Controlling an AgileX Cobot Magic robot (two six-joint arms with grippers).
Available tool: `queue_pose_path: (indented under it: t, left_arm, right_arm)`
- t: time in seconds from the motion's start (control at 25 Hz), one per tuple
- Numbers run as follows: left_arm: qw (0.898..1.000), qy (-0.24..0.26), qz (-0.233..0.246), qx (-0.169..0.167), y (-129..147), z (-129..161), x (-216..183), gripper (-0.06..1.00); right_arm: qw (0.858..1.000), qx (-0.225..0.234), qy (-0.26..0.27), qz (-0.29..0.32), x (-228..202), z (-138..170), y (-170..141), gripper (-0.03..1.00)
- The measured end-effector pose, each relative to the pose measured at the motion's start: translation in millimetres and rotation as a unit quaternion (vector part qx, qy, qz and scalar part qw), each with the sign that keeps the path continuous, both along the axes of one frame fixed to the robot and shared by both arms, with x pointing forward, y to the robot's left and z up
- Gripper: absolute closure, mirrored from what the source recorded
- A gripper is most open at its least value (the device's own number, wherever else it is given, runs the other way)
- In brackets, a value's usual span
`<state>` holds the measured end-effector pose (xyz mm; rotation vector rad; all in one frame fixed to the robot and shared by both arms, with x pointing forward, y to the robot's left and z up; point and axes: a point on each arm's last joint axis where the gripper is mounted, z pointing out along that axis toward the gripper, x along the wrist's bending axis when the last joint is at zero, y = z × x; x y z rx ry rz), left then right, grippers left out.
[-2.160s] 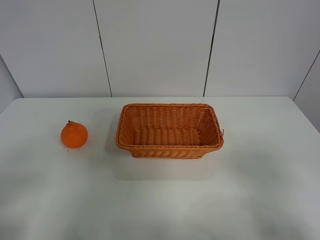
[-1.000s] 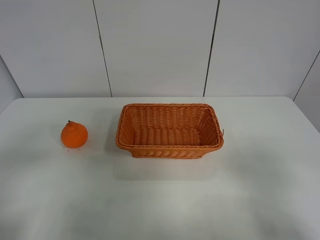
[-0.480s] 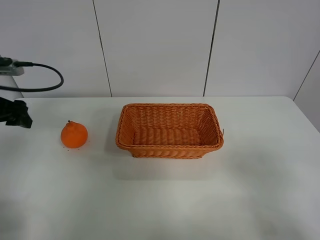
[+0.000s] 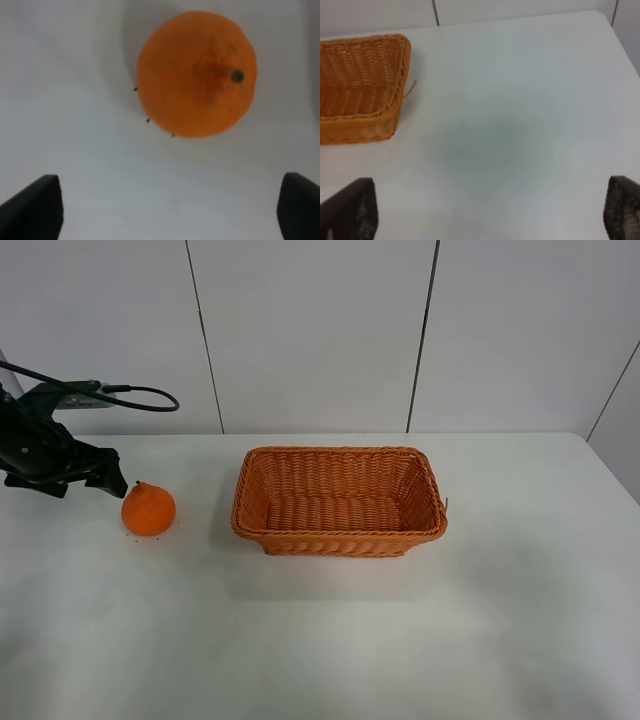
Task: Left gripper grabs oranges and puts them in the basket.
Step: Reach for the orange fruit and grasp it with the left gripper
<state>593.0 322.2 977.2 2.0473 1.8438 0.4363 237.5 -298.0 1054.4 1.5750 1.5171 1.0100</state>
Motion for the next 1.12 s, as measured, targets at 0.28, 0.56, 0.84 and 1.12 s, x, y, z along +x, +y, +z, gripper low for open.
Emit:
queue_pose_path:
  t: [0.28, 0.56, 0.84, 1.12]
  left_arm:
    - [0.997, -0.021, -0.068, 0.013, -35.5, -20.2, 21.9, -0.01]
    - [0.997, -0.005, -0.076, 0.018, -37.1, -46.1, 48.3, -0.01]
    - [0.994, 0.026, -0.094, 0.040, -34.8, -78.2, 56.4, -0.01]
    - [0.993, 0.041, -0.100, 0.045, -34.1, -89.7, 56.3, 0.13]
  right_arm:
    - [1.000, 0.000, 0.000, 0.000, 0.0, 0.0, 0.0, 0.27]
    - [1.000, 0.000, 0.000, 0.000, 0.0, 0.0, 0.0, 0.27]
    - [1.000, 0.000, 0.000, 0.000, 0.0, 0.0, 0.0, 0.27]
    - [1.000, 0.000, 0.000, 0.000, 0.0, 0.0, 0.0, 0.27]
